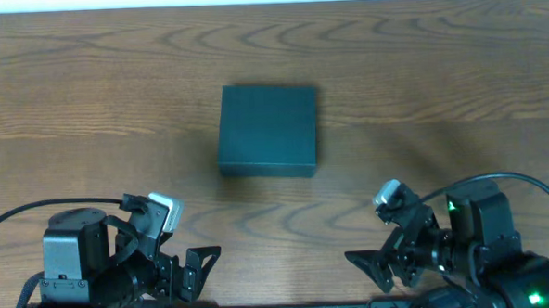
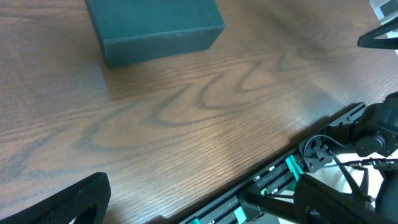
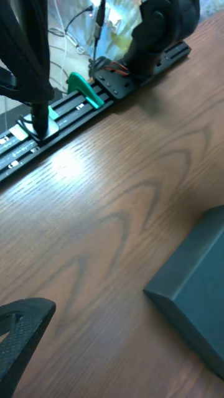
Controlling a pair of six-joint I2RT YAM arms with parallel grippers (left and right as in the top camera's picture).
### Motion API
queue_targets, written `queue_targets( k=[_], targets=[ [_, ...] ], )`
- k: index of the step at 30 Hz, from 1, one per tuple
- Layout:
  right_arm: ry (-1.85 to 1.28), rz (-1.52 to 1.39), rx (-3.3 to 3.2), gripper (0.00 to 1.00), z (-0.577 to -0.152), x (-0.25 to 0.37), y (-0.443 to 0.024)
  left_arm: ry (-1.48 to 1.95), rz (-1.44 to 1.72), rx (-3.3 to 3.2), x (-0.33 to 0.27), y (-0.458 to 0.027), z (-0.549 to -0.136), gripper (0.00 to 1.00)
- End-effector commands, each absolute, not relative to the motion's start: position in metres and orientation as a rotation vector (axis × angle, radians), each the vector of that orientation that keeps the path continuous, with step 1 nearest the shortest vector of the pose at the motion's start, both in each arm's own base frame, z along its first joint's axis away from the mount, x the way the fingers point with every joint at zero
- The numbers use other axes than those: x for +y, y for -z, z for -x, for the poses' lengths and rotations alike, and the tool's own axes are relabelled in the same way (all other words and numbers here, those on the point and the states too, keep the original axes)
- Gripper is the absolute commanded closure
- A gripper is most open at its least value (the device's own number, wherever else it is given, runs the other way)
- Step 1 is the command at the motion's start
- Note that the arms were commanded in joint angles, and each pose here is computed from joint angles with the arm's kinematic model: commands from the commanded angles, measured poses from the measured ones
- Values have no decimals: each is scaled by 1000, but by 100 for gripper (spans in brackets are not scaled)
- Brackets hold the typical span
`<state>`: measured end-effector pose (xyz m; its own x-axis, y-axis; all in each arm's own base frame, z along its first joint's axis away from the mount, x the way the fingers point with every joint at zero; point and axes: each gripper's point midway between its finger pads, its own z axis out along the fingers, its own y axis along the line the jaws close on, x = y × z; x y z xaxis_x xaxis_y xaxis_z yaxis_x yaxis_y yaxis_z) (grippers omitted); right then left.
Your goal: Pack container
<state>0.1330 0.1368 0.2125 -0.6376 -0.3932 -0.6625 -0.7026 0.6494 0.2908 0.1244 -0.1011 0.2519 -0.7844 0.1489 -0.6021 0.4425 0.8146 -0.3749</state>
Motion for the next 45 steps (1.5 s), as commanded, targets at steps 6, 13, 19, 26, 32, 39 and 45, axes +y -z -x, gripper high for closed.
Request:
queue_targets(
  k=[6,13,19,26,32,39,45],
  targets=[
    [-694,824,2344,1,-135,133,-205,686,-416,2445,-100,-250,-125,5],
    [-694,824,2344,1,-135,133,-205,671,-423,2433,-99,-251,-122,5],
    [-694,824,2344,1,-135,133,-205,364,-333,2356,-62,-250,-132,5],
    [-694,824,2344,1,-135,133,-205,122,-122,2110,-23,-236,-161,5],
    [-694,824,2344,1,-135,133,-205,85,191,2022,7,-197,-185,5],
    [-694,824,2344,1,-135,133,-205,77,392,1940,26,-151,-201,5],
    [-694,824,2344,1,-135,133,-205,88,411,1914,29,-120,-217,5]
  ],
)
